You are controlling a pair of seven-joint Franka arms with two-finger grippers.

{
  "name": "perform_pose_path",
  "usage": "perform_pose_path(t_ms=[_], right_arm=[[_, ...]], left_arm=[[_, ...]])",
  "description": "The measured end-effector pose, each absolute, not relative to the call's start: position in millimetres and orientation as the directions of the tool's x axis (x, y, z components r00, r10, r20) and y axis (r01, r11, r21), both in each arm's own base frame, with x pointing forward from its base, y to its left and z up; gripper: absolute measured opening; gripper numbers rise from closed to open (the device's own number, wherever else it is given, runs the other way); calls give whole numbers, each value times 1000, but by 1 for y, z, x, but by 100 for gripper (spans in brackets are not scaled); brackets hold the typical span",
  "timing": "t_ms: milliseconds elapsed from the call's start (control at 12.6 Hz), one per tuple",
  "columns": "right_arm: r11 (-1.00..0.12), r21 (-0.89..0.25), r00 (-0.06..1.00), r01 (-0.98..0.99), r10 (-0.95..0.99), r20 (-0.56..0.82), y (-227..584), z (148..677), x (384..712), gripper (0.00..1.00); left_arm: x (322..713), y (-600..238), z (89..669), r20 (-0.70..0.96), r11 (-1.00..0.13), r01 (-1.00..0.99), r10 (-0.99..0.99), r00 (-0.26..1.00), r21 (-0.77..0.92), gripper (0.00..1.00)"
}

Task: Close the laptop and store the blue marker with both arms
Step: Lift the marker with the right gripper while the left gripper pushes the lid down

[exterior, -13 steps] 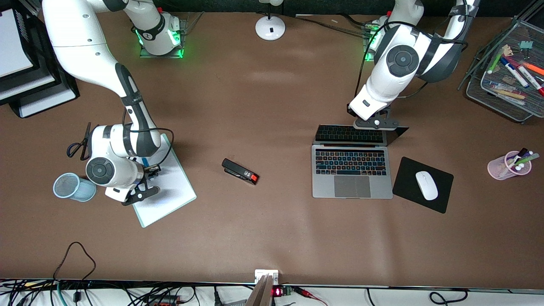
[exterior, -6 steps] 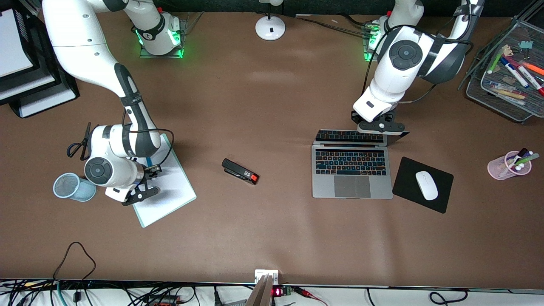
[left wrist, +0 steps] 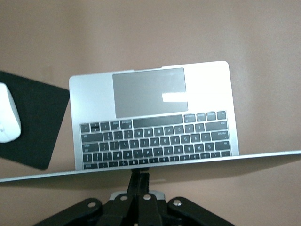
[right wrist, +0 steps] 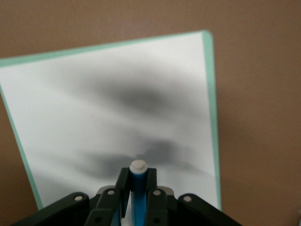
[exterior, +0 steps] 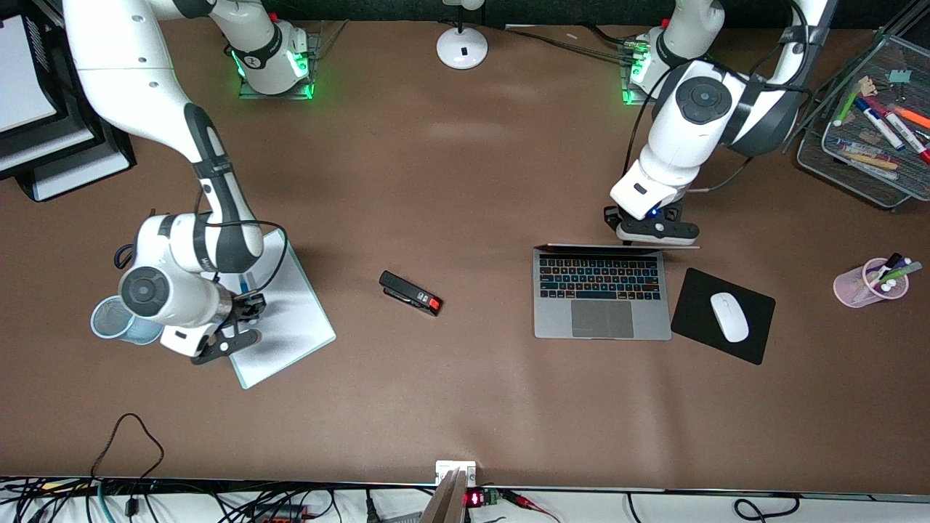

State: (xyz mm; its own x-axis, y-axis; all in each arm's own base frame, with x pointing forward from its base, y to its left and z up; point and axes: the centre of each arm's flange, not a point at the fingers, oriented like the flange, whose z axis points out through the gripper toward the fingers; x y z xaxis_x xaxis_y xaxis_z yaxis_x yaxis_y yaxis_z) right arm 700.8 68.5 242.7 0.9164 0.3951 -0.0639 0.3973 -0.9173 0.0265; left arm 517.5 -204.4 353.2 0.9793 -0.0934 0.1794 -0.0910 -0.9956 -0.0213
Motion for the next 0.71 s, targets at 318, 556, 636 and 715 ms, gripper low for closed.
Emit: perform_pose_path(t_ms=[318,556,636,715], right_arm=[[-892,52,892,450,451,25,49,311,709,18],[-858,15,854,514,513,93,12,344,711,18],[-840,2,834,543,539,122,2,353,711,18],[-819,-5,811,573,566,150,-6,362,711,18]], left_arm=[[535,-207,344,196,-995,-100,-98,976,1,1],[551,-208,337,207,-994,-108,-104,973,10,1],[557,-206,334,211,-994,-112,-108,971,7,1],[563,-205,331,212,-994,-110,-105,971,9,1]])
